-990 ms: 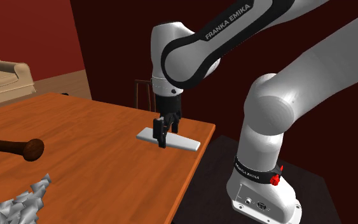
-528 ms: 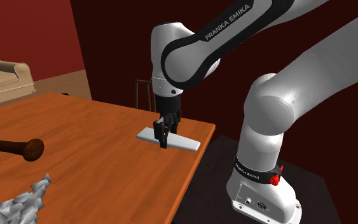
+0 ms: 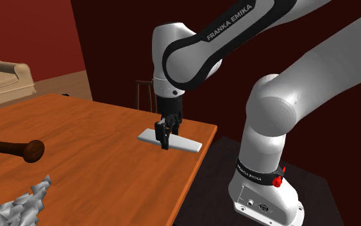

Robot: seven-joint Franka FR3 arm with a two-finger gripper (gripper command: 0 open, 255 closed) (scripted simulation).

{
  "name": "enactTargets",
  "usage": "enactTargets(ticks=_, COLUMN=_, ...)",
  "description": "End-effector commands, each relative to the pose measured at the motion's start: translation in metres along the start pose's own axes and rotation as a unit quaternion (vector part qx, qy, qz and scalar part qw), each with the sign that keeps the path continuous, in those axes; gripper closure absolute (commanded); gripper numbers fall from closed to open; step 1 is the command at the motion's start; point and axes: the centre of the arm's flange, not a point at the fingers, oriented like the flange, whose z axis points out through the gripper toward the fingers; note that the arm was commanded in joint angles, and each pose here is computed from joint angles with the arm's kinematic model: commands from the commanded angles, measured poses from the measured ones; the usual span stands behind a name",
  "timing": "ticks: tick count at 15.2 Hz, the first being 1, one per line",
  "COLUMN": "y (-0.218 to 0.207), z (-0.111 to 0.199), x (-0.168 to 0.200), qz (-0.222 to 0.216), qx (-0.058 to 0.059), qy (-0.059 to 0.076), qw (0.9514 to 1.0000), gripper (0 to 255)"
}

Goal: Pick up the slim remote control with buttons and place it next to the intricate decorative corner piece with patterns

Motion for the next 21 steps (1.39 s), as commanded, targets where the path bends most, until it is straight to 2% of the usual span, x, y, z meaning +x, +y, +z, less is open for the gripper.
enactTargets(ticks=1, y=0.000, z=-0.005, x=0.000, qz=0.000, qx=0.000, qy=0.000, qw=1.0000, gripper=255)
enactTargets(ticks=21, y=-0.001, z=-0.109, x=0.001, qz=0.000, qx=0.000, qy=0.000, qw=1.0000, gripper=255)
